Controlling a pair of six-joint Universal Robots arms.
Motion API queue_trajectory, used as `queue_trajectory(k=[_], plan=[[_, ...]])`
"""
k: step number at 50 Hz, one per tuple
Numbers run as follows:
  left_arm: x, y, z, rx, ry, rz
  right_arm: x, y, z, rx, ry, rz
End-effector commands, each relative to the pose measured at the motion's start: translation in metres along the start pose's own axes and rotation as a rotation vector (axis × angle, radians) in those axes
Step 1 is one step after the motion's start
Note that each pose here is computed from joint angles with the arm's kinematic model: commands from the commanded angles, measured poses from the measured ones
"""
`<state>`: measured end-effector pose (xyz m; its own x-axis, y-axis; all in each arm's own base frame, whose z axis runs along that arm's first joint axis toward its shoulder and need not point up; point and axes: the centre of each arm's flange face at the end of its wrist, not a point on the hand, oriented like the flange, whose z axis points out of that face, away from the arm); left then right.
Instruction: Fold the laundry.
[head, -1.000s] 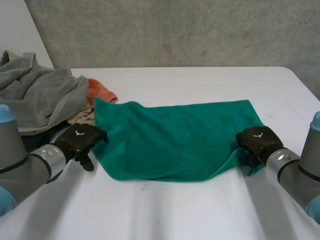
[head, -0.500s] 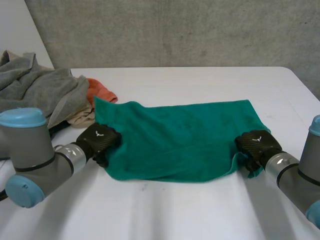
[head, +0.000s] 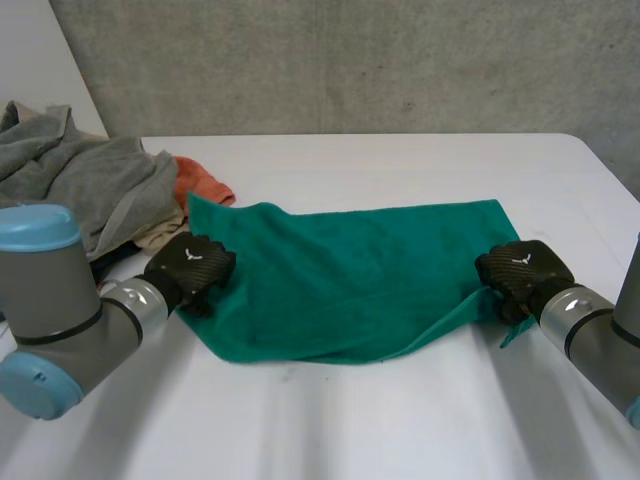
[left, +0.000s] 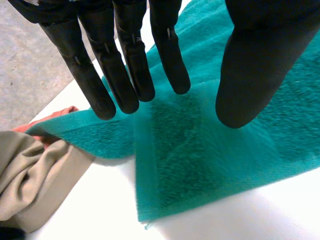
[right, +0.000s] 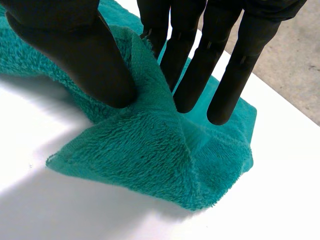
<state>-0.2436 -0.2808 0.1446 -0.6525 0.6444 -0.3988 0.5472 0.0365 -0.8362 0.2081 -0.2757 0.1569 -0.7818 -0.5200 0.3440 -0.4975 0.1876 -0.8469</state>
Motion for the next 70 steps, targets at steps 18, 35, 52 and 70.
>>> queue_trajectory(k=[18, 35, 52, 70], plan=[[0.004, 0.022, 0.022, -0.050, 0.015, 0.060, -0.007, 0.007, -0.002, -0.020, -0.044, 0.000], [-0.034, -0.085, -0.101, 0.113, -0.299, 0.158, 0.045, -0.080, -0.061, 0.055, 0.076, -0.202], [-0.028, -0.102, -0.120, -0.127, -0.250, 0.220, 0.069, -0.106, -0.072, -0.113, 0.047, -0.430], [-0.108, -0.199, -0.001, 0.276, -0.581, 0.289, 0.132, -0.191, 0.035, 0.412, 0.518, -0.379]])
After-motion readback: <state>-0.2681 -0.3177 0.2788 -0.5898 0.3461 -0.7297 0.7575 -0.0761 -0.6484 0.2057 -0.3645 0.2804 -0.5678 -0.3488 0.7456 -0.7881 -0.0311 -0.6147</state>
